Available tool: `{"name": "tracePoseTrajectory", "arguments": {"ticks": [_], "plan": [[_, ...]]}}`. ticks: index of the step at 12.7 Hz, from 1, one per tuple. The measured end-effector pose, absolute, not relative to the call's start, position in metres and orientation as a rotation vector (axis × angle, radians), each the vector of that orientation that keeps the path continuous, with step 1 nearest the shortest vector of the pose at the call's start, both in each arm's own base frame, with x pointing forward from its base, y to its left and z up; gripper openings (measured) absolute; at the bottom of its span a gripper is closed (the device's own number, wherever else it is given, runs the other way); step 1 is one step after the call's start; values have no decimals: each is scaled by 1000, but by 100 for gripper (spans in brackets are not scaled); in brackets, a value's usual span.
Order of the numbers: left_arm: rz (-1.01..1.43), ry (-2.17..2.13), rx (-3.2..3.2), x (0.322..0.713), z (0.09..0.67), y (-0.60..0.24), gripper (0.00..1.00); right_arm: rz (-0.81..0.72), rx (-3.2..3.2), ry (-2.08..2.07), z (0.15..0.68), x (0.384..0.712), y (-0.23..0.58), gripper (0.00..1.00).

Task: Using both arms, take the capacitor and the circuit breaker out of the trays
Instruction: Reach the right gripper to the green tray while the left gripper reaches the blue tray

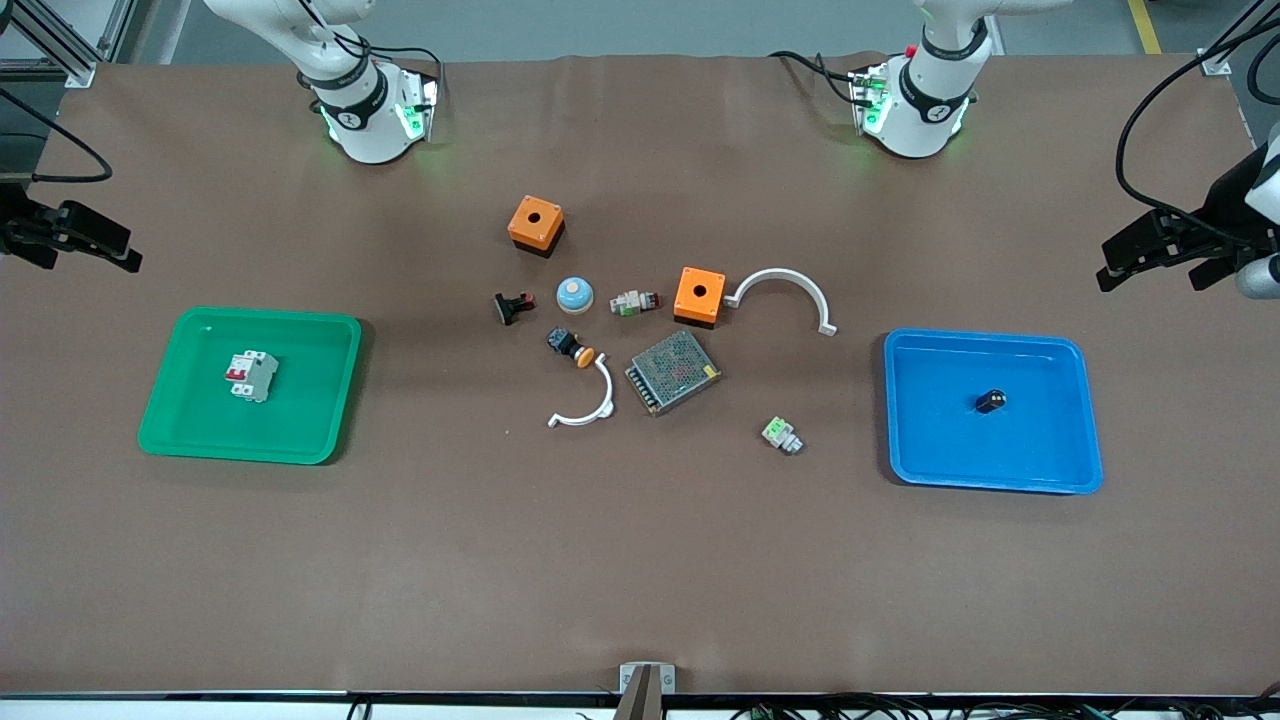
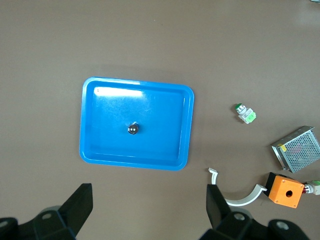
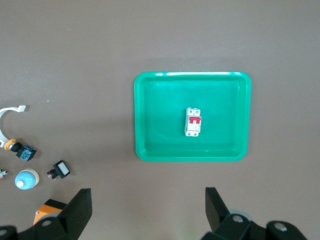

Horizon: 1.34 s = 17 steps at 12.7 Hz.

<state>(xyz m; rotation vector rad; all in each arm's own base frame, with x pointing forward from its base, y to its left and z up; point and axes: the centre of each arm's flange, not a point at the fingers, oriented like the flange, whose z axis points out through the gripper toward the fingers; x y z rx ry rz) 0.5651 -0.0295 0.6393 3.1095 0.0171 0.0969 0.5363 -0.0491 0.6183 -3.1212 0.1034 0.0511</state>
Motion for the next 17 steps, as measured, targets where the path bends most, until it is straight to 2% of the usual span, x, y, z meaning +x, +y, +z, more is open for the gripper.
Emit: {"name": "tracePoseTrajectory", "arguments": {"ticks": [8, 11, 14, 17], "plan": [[89, 24, 3110, 565, 638, -28, 100, 43, -3116, 103, 621, 536, -49, 100], [7, 78, 3113, 567, 617, -8, 100, 77, -3120, 111, 609, 543, -52, 100], [-139, 155, 3108, 572, 558, 23, 100, 173, -3123, 159, 551, 577, -70, 100], [-155, 158, 3137, 580, 486, 30, 100, 193, -3132, 212, 482, 609, -113, 100]]}}
